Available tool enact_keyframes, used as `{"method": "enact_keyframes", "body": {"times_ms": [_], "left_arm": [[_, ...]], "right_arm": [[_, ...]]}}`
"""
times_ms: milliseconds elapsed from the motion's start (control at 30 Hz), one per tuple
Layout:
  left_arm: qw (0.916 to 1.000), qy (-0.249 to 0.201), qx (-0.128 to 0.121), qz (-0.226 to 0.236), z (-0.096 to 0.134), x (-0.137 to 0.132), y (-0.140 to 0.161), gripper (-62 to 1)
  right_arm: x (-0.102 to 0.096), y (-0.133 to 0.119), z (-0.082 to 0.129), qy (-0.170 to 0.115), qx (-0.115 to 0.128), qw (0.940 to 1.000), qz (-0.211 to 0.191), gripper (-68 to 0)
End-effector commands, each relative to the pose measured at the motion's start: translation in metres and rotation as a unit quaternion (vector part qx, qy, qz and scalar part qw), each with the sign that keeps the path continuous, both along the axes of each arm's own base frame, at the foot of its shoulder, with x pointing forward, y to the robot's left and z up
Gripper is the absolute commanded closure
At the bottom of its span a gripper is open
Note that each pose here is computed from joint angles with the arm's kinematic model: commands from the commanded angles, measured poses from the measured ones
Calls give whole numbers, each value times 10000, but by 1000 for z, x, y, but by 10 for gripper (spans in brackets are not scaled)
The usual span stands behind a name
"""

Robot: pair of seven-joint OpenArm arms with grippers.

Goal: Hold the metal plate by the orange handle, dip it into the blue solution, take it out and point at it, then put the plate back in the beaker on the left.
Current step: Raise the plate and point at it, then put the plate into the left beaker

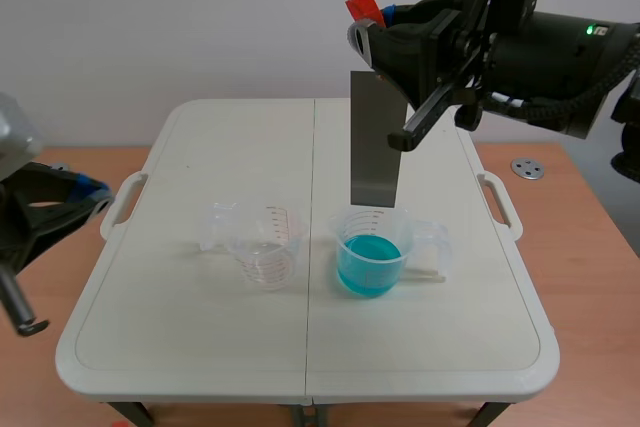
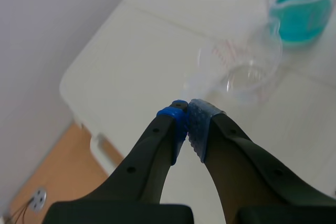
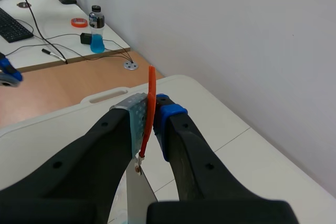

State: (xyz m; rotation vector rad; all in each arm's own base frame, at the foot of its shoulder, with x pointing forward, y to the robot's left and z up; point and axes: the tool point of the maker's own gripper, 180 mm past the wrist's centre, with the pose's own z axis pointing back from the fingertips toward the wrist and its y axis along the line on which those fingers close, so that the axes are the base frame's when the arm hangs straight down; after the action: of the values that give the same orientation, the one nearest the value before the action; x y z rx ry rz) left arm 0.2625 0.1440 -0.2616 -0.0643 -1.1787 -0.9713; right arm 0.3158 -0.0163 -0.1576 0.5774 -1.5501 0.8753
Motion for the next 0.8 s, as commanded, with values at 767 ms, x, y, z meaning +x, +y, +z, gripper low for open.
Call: {"method": "enact_keyframes", "body": {"times_ms": [767], "left_arm": [[9407,2458,615,2257,-108,-198,125,-11]], "right_arm": [[-2,26,31,-320,296,9984,370,-13]]}}
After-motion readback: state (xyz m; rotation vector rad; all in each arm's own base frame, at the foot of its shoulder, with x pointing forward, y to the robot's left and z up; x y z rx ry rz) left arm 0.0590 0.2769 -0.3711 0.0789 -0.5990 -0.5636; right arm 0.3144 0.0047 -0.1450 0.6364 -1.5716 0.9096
